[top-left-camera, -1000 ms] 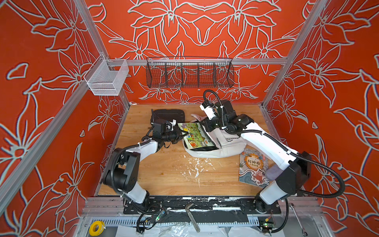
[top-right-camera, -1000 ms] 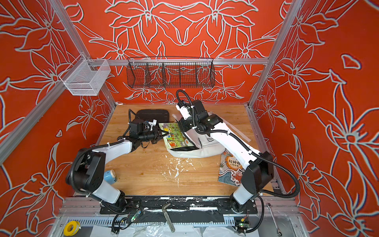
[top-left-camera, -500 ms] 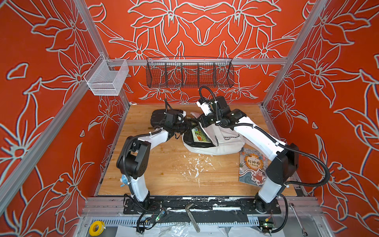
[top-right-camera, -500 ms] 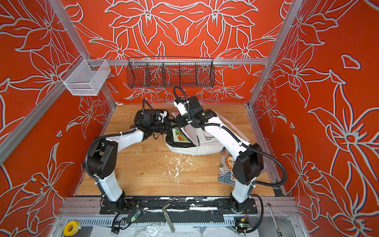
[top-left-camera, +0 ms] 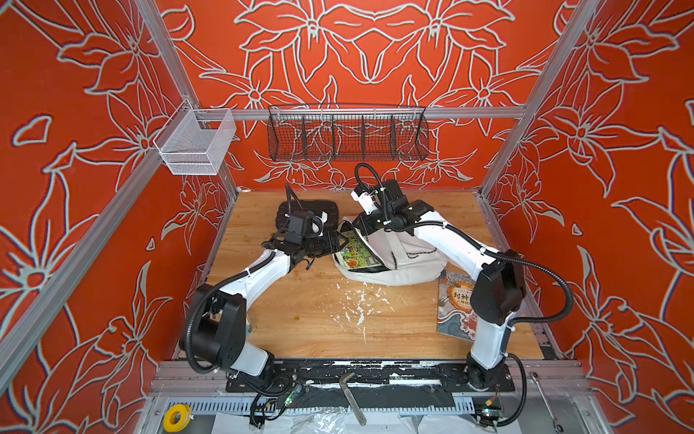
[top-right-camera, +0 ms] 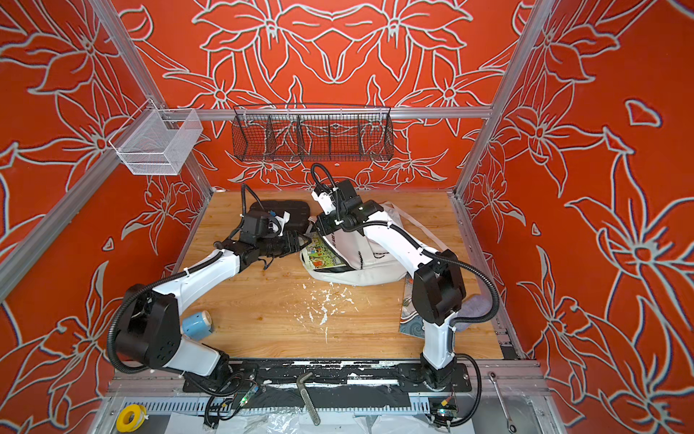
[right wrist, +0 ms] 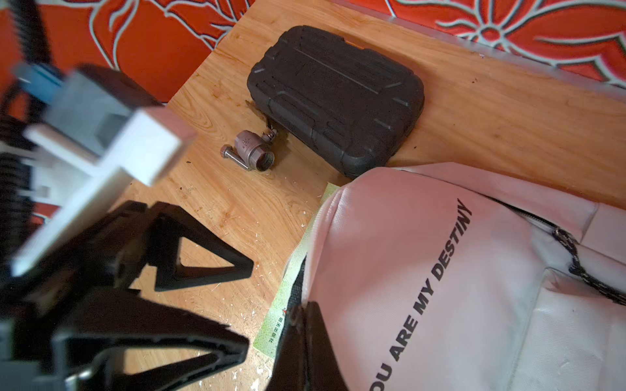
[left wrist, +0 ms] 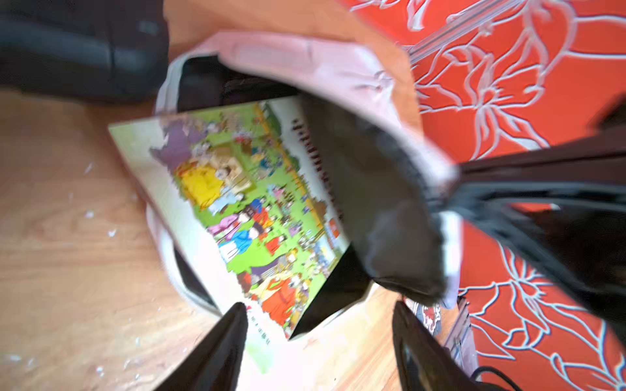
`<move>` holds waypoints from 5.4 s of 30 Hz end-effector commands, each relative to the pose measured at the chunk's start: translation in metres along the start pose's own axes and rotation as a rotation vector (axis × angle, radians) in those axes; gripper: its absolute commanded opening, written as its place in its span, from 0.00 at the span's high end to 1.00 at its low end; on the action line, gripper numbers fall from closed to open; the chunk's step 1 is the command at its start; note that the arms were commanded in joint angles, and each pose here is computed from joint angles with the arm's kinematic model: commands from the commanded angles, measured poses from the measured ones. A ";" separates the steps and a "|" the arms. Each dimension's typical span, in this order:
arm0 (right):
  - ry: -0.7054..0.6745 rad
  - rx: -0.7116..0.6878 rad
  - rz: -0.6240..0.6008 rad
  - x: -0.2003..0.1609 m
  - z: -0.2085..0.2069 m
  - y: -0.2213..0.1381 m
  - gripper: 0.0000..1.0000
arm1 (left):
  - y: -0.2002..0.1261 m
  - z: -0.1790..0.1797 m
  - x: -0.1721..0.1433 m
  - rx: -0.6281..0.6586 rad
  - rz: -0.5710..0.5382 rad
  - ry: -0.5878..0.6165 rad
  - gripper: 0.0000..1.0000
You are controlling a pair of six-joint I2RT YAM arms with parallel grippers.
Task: Pack books, pencil case, and school supplies into a backpack
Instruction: Place the book in the student bag, then close the student bag at the center of the table, then pick up the book from the bottom-right of the table.
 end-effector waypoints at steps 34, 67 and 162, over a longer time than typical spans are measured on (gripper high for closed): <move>0.080 0.120 -0.064 0.028 0.013 -0.009 1.00 | 0.036 0.023 0.026 0.080 0.012 0.042 0.27; 0.984 -0.621 -0.024 -0.205 -0.241 -0.207 0.29 | 0.123 -0.281 -0.106 -0.309 0.581 0.204 0.29; -0.449 0.278 -0.399 -0.075 -0.069 -0.249 0.35 | -0.021 -0.208 -0.007 -0.260 0.505 0.941 1.00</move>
Point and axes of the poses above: each gripper's point midway between its finger pads, its own y axis out along the fingers, its own z axis along the line the jaws close on, x = y × z, the point moved 4 cm from there along -y, back along the fingers, and after that the axes turned 11 degrees about y, right-handed, at the moved point
